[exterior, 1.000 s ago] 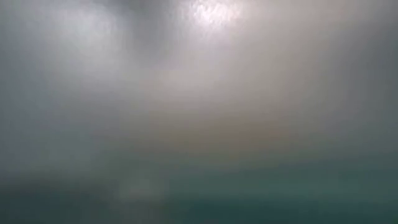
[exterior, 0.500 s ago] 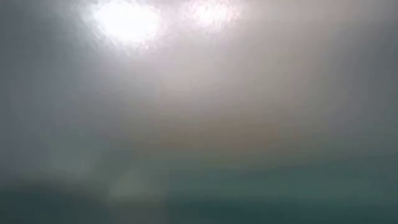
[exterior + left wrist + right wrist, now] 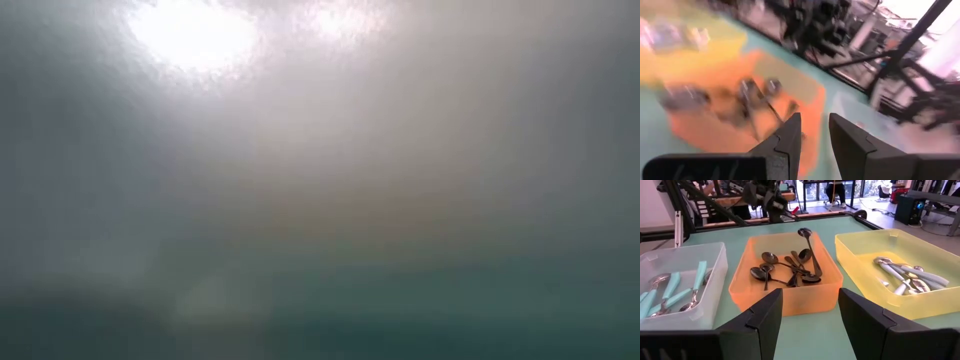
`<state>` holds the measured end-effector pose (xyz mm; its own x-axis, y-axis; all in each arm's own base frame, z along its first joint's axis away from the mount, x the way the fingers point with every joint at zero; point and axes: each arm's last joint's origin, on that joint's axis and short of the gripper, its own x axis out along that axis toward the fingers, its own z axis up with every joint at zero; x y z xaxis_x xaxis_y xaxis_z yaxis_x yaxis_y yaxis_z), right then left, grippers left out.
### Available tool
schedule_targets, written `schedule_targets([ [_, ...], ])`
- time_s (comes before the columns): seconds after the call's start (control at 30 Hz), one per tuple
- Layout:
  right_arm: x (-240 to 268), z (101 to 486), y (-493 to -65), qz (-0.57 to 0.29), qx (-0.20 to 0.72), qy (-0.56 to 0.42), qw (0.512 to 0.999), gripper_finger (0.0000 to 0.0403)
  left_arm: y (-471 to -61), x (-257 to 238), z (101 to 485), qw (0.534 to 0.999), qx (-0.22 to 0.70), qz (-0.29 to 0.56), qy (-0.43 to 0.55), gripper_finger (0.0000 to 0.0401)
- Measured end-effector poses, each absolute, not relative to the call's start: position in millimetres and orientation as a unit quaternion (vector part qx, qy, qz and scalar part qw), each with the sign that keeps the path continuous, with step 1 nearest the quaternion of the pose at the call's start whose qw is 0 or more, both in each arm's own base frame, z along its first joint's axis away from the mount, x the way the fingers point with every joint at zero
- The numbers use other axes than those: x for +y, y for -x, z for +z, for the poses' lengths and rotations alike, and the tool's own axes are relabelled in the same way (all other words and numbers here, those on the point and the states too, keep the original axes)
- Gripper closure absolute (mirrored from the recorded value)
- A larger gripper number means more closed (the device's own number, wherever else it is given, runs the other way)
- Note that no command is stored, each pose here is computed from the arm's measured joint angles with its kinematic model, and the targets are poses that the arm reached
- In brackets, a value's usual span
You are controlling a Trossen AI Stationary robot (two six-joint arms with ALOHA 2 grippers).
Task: Sort silverware by color (type)
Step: Return to Home Position
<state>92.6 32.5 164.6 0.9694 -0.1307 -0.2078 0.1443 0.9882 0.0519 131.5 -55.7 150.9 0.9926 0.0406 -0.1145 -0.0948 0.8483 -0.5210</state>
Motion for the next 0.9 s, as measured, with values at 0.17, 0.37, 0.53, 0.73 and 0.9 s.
schedule_targets([
  [0.17, 32.5, 164.6, -92.7, -0.069, 0.103, -0.033, 0.992, 0.0218, -130.7, -52.6, 159.1, 0.985, 0.004, 0.065, 0.161, 0.0317],
  [0.37, 32.6, 164.5, -92.7, -0.069, 0.103, -0.033, 0.992, 0.0218, -132.0, -53.1, 162.4, 0.994, 0.007, 0.065, 0.087, 0.0317],
  [0.53, 32.5, 164.7, -92.6, -0.069, 0.102, -0.033, 0.992, 0.0218, -134.3, -54.2, 164.2, 0.995, 0.011, 0.066, 0.067, 0.0317],
  [0.73, 32.5, 164.6, -92.6, -0.069, 0.102, -0.033, 0.992, 0.0218, -133.8, -50.1, 164.6, 0.988, 0.006, 0.143, 0.057, 0.0317],
  [0.9, 32.5, 164.6, -92.6, -0.069, 0.102, -0.033, 0.992, 0.0218, -132.7, -48.4, 165.1, 0.983, 0.002, 0.171, 0.059, 0.0317],
])
